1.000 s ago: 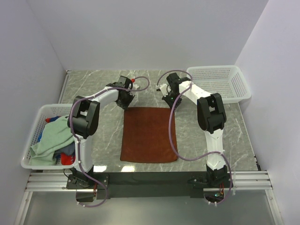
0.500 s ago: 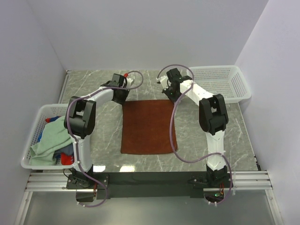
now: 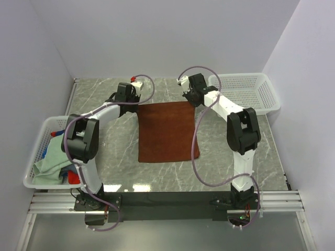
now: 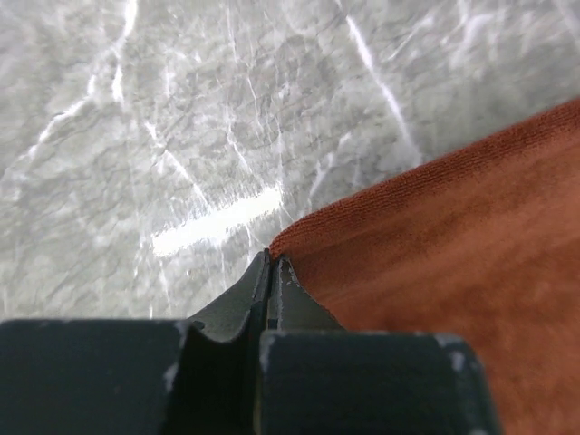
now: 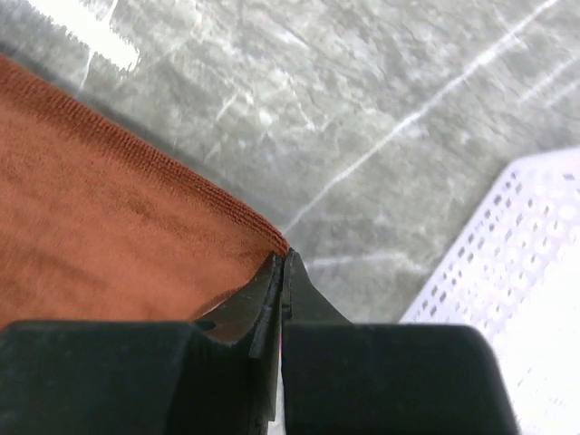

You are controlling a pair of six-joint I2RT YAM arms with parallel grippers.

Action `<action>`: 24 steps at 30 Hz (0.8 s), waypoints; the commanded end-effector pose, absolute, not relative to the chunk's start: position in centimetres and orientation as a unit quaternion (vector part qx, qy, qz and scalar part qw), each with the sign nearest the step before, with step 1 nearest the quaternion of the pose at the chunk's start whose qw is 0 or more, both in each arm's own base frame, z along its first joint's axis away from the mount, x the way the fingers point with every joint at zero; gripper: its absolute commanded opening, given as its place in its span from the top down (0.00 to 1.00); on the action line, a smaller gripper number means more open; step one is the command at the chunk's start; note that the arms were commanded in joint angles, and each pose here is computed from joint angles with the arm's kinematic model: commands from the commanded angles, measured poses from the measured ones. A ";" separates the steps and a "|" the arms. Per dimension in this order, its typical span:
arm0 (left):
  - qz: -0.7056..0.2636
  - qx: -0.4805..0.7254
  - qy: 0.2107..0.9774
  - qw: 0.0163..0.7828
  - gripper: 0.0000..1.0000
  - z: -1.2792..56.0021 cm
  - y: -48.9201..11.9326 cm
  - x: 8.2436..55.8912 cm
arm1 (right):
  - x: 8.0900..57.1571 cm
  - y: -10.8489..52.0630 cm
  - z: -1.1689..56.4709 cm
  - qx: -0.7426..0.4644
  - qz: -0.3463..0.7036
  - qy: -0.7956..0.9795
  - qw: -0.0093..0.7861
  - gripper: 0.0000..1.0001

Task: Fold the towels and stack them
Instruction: Fold the towel

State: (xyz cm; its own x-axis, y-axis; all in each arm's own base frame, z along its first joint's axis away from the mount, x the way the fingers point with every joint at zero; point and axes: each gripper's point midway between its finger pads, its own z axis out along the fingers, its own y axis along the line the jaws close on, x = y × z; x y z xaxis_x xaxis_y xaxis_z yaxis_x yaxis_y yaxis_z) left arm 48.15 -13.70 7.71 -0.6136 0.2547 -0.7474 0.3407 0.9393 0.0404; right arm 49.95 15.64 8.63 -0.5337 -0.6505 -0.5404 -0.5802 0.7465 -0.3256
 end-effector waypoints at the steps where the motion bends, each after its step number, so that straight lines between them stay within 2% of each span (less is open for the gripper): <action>1: -0.063 0.143 0.864 0.479 0.99 12.7 -13.6 48.9 | 50.7 14.6 14.2 -0.319 -0.079 0.853 0.406 1.00; 12: -0.097 0.111 0.864 0.481 0.99 14.4 -14.3 44.1 | 46.2 13.2 14.3 -0.308 -0.070 0.856 0.409 1.00; 24: -0.100 0.046 0.882 0.459 0.99 14.4 -15.0 36.5 | 38.2 12.8 13.0 -0.303 -0.039 0.870 0.386 1.00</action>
